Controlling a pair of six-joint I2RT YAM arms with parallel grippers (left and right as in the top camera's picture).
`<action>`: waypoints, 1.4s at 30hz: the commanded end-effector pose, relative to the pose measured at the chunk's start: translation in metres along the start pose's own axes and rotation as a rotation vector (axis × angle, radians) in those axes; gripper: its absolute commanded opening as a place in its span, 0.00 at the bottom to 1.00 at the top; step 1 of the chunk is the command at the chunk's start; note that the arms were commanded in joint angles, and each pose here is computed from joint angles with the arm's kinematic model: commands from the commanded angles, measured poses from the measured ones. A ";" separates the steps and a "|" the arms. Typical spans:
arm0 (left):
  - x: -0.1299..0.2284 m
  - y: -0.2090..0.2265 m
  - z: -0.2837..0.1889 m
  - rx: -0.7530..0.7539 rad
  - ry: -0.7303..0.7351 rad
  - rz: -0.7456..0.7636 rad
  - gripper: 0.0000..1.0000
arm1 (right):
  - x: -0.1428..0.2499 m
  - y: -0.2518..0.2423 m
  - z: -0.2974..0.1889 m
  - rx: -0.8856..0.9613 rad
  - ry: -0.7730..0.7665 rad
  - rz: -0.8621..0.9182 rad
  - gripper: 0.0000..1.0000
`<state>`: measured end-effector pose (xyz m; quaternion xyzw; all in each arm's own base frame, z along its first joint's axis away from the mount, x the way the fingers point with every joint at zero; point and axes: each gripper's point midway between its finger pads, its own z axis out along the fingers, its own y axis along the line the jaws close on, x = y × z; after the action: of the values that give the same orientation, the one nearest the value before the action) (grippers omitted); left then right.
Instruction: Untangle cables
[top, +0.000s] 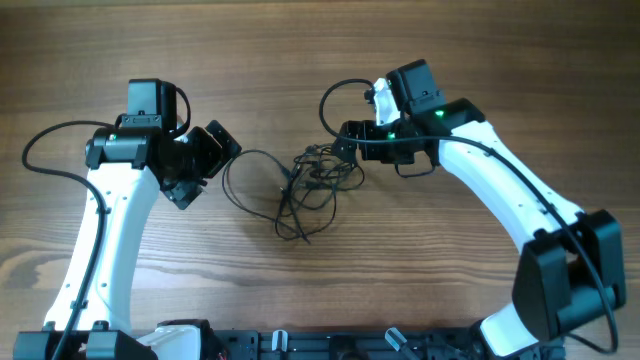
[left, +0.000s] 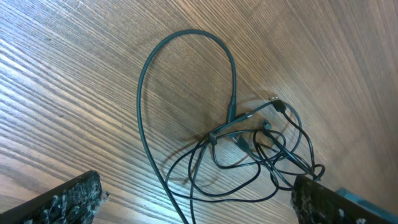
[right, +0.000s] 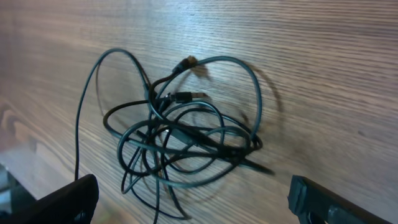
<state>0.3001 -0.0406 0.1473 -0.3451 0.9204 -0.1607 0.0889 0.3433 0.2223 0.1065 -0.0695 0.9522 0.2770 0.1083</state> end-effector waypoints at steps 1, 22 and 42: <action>-0.001 0.000 0.001 0.002 0.005 0.026 1.00 | 0.009 0.007 0.021 -0.103 0.074 -0.069 1.00; 0.021 -0.032 -0.004 0.192 0.125 0.151 1.00 | 0.000 0.046 0.010 -0.304 0.070 -0.072 0.04; 0.104 -0.122 -0.024 0.580 0.311 0.554 0.38 | -0.002 0.138 -0.143 -0.504 -0.237 -0.258 0.04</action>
<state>0.2941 -0.1758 0.2043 -0.0534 0.9012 -0.4224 0.0807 0.3000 0.2564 0.2845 -0.1786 0.8287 0.4728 0.2403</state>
